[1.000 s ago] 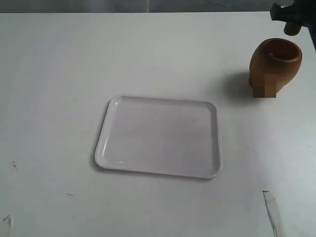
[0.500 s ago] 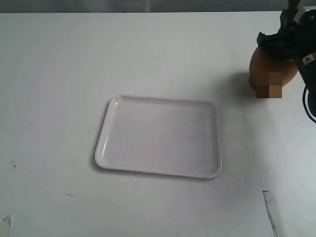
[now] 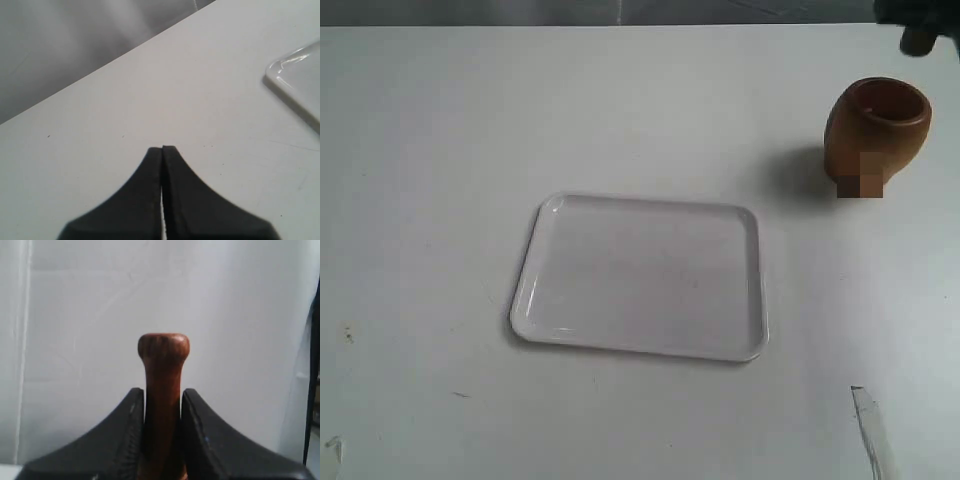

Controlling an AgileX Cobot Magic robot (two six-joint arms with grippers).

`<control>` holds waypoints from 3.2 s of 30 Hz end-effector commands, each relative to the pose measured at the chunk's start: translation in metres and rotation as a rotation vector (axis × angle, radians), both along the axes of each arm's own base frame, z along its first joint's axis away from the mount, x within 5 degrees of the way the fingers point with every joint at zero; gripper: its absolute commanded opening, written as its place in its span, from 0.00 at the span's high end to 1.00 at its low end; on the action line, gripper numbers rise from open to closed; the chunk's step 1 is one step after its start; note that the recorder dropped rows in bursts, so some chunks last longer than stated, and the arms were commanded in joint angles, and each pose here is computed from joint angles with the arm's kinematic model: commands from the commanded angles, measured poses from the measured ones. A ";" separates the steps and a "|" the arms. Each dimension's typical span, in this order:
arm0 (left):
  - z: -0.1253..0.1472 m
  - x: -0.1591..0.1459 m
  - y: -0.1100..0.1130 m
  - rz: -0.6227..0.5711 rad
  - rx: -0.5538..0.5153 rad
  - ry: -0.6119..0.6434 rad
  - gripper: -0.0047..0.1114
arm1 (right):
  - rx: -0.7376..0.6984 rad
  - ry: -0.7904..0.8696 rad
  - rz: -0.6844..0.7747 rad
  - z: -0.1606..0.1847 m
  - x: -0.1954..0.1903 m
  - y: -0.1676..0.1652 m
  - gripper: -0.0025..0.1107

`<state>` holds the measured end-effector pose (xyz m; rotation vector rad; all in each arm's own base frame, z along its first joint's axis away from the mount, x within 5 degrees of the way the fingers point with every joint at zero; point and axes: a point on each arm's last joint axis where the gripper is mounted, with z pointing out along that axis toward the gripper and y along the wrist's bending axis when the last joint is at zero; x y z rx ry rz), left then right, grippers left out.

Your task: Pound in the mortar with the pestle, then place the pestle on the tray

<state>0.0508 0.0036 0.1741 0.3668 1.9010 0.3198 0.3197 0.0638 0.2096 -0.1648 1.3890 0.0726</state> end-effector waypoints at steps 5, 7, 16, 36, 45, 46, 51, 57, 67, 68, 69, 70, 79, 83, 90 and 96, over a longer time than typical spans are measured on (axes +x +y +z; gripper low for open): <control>0.000 0.000 -0.001 -0.006 -0.015 -0.004 0.96 | 0.037 0.246 0.060 -0.084 0.006 0.006 0.98; 0.000 0.000 -0.001 -0.006 -0.015 -0.004 0.96 | 0.012 0.257 0.057 -0.087 0.002 0.005 0.98; 0.000 0.000 -0.001 -0.006 -0.015 -0.004 0.96 | -0.023 -0.070 0.085 0.015 -0.014 0.005 0.98; 0.000 0.000 -0.001 -0.006 -0.015 -0.004 0.96 | -0.036 0.233 0.048 -0.081 0.002 0.005 0.98; 0.000 0.000 -0.001 -0.006 -0.015 -0.004 0.96 | -0.018 0.077 0.047 -0.031 -0.003 0.004 0.98; 0.000 0.000 -0.001 -0.006 -0.015 -0.004 0.96 | -0.010 0.025 0.047 -0.014 -0.006 0.003 0.98; 0.000 0.000 -0.001 -0.006 -0.015 -0.004 0.96 | 0.031 -0.166 0.014 0.047 -0.025 -0.004 0.98; 0.000 0.000 -0.001 -0.006 -0.015 -0.004 0.96 | 0.014 -0.084 0.003 0.032 -0.019 -0.004 0.98; 0.000 0.000 -0.001 -0.006 -0.015 -0.004 0.96 | 0.041 0.240 0.027 -0.080 0.002 0.002 0.98; 0.000 0.000 -0.001 -0.006 -0.015 -0.004 0.96 | 0.027 0.260 0.028 -0.087 0.003 0.003 0.98; 0.000 0.000 -0.001 -0.006 -0.015 -0.004 0.96 | 0.012 0.270 0.026 -0.091 0.003 0.003 0.98; 0.000 0.000 -0.001 -0.006 -0.015 -0.004 0.96 | 0.007 0.269 0.022 -0.091 0.003 0.002 0.98; 0.000 0.000 -0.001 -0.006 -0.015 -0.004 0.96 | 0.037 -0.049 0.044 0.012 -0.012 0.001 0.98; 0.000 0.000 -0.001 -0.006 -0.015 -0.004 0.96 | 0.059 -0.184 0.045 0.054 -0.029 -0.003 0.98; 0.000 0.000 -0.001 -0.006 -0.015 -0.004 0.96 | 0.015 0.067 0.039 -0.003 -0.009 0.001 0.98; 0.000 0.000 -0.001 -0.006 -0.015 -0.004 0.96 | -0.016 0.231 0.032 -0.080 0.002 0.003 0.98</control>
